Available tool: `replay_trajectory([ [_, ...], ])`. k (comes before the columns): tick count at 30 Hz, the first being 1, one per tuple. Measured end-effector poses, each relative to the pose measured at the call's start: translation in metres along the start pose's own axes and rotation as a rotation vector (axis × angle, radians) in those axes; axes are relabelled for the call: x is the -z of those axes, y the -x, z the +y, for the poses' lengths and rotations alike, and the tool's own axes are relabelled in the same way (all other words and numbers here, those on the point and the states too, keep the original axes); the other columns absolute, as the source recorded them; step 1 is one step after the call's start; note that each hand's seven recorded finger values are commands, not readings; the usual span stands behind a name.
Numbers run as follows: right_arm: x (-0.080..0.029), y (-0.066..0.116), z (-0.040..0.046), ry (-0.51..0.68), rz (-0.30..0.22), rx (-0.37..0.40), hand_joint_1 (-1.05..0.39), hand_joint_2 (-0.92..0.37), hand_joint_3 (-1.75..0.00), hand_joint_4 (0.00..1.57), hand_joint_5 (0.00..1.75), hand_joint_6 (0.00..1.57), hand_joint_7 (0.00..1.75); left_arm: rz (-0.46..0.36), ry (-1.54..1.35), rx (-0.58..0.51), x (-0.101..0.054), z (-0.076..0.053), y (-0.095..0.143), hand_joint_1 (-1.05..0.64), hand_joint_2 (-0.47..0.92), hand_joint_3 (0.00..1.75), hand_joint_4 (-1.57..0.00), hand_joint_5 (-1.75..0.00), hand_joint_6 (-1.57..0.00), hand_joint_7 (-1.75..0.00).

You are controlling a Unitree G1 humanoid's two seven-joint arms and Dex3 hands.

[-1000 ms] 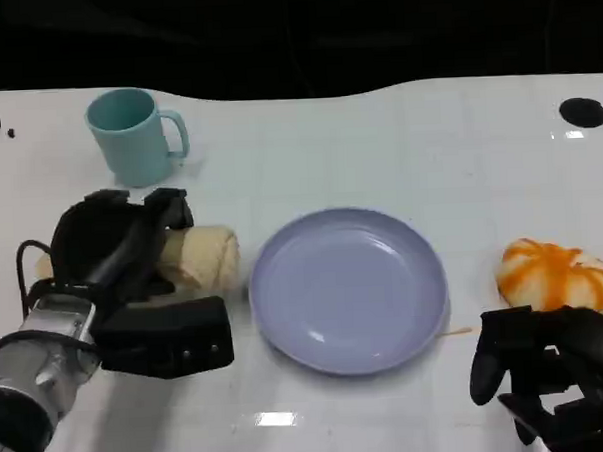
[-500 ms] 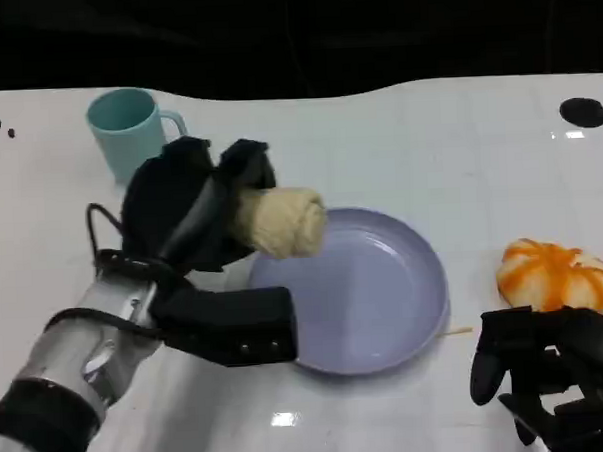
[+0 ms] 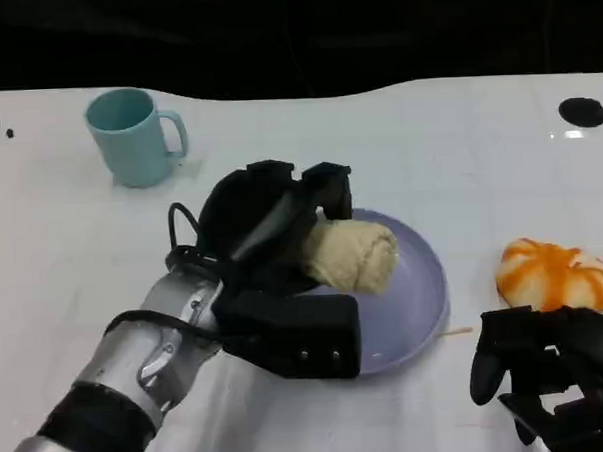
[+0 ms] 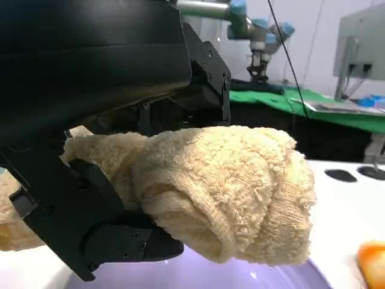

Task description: Grasp the towel on the left side of the plate with the left hand and place it into the plate.

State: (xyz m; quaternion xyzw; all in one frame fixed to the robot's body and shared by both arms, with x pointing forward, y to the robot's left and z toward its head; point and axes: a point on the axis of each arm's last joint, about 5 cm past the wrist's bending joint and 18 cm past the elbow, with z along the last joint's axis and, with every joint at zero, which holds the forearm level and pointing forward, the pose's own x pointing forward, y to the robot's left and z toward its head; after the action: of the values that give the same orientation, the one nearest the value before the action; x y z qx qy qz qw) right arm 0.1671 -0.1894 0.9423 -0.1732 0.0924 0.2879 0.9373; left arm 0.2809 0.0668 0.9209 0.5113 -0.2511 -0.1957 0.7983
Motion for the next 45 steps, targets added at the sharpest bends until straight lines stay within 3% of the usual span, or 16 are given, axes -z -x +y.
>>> replay_trajectory([
  [2,0.000,0.000,0.0001,0.001,-0.001,0.000,0.10,-0.66,-0.99,0.67,1.68,0.64,1.43,0.006,0.007,0.032,-0.001,-0.001,0.001,-0.26,0.80,0.39,-0.68,-1.18,-0.84,-0.53],
  [3,0.000,0.000,0.0002,0.001,-0.001,-0.001,0.10,-0.66,-0.99,0.67,1.68,0.65,1.43,0.009,0.011,0.056,-0.001,-0.002,0.002,-0.28,0.86,0.31,-0.57,-0.98,-0.77,-0.33],
  [4,0.000,0.000,0.0003,0.001,-0.001,-0.001,0.10,-0.66,-0.99,0.67,1.68,0.65,1.43,0.010,0.015,0.094,0.000,-0.002,0.003,-0.32,0.90,0.22,-0.51,-0.72,-0.67,-0.15],
  [5,0.000,0.000,0.0003,0.001,-0.001,-0.002,0.10,-0.66,-0.98,0.67,1.68,0.65,1.43,0.010,0.016,0.140,0.000,-0.002,0.004,-0.34,0.91,0.18,-0.49,-0.60,-0.63,-0.08],
  [6,0.000,0.000,0.0004,0.001,-0.001,-0.002,0.10,-0.66,-0.98,0.67,1.68,0.65,1.43,0.008,0.014,0.175,0.000,-0.002,0.005,-0.35,0.91,0.16,-0.48,-0.53,-0.60,-0.04],
  [7,0.000,0.000,0.0003,0.002,-0.001,-0.002,0.10,-0.66,-0.98,0.67,1.68,0.65,1.43,0.008,0.012,0.202,0.000,-0.001,0.006,-0.42,0.92,0.14,-0.37,-0.43,-0.46,-0.02],
  [10,0.000,0.000,0.0003,0.001,-0.001,-0.002,0.10,-0.66,-0.99,0.68,1.68,0.66,1.43,0.004,0.008,0.231,0.000,0.003,0.006,-0.56,0.92,0.10,-0.22,-0.32,-0.26,0.00],
  [16,0.000,0.000,0.0002,0.000,-0.001,-0.004,0.10,-0.66,-0.98,0.67,1.68,0.65,1.44,0.018,-0.011,0.291,-0.004,0.012,0.004,-0.71,0.92,0.11,-0.06,-0.25,-0.10,0.00],
  [24,0.000,0.000,0.0001,0.001,0.000,-0.006,0.10,-0.66,-0.98,0.67,1.69,0.65,1.43,0.026,-0.016,0.323,-0.003,0.026,0.013,-0.75,0.92,0.13,-0.05,-0.27,-0.08,-0.01],
  [30,0.000,0.000,0.0000,0.002,-0.002,-0.005,0.11,-0.66,-0.99,0.68,1.69,0.66,1.44,0.031,0.033,0.278,0.000,0.043,0.029,-0.60,0.92,0.20,-0.15,-0.35,-0.19,-0.06],
  [37,0.000,0.000,-0.0005,0.001,0.001,-0.004,0.11,-0.66,-0.99,0.67,1.69,0.65,1.44,0.085,0.228,0.200,0.005,0.050,0.061,-0.29,0.92,0.25,-0.49,-0.59,-0.46,-0.15],
  [41,0.000,0.000,-0.0009,-0.004,-0.001,-0.005,0.11,-0.66,-0.99,0.67,1.70,0.65,1.44,0.094,0.373,0.158,0.005,0.051,0.077,-0.22,0.92,0.27,-0.61,-0.68,-0.57,-0.18],
  [43,0.000,0.000,-0.0009,-0.004,-0.003,-0.007,0.10,-0.66,-0.99,0.67,1.70,0.65,1.45,0.104,0.417,0.149,0.006,0.052,0.080,-0.18,0.91,0.34,-0.71,-0.87,-0.75,-0.23],
  [44,0.000,0.000,-0.0010,-0.005,-0.002,-0.006,0.10,-0.66,-0.98,0.67,1.70,0.65,1.45,0.113,0.478,0.125,0.006,0.053,0.085,-0.14,0.85,0.47,-0.75,-1.01,-0.87,-0.32],
  [45,0.000,0.000,-0.0012,-0.005,-0.001,-0.005,0.10,-0.66,-0.98,0.67,1.69,0.65,1.44,0.118,0.550,0.105,0.005,0.054,0.089,-0.13,0.77,0.63,-0.75,-1.07,-0.89,-0.39],
])
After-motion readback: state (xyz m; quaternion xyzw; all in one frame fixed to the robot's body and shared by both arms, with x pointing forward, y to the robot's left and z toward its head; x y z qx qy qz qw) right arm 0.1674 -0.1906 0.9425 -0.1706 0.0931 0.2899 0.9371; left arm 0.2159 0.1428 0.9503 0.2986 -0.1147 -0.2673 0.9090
